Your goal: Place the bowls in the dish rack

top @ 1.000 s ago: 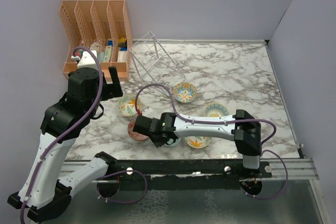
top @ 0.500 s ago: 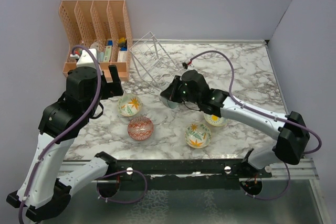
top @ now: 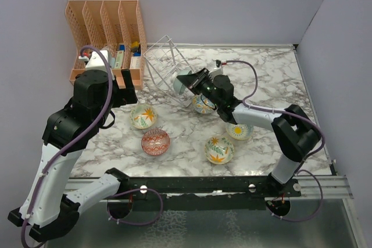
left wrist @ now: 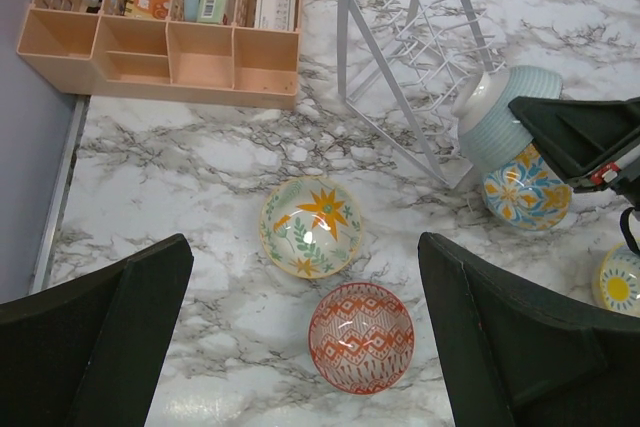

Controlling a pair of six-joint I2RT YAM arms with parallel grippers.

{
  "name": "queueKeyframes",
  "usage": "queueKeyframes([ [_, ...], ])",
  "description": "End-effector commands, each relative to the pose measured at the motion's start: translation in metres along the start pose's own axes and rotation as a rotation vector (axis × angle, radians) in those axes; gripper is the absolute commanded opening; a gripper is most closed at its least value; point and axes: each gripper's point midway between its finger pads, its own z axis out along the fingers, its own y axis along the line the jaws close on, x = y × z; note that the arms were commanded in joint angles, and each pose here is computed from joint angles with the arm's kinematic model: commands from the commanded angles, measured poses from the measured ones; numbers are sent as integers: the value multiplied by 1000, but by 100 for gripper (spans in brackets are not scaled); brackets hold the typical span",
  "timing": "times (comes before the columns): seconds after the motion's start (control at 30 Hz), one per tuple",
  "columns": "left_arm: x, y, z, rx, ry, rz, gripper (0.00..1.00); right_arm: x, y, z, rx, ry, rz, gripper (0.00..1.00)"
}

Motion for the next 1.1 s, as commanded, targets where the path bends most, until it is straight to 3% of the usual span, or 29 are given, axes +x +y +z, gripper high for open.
queueKeyframes([
  [0.0,-4,-4,-5,24,5,14,99,-60,53,-2,-269,-229,63,1],
  [0.5,4,-13,11,26,52,34,98,-88,0,11,-291,-434,181,1],
  [1.07,9,-17,24,16,75,48,98,-79,-52,25,-187,-454,268,1],
])
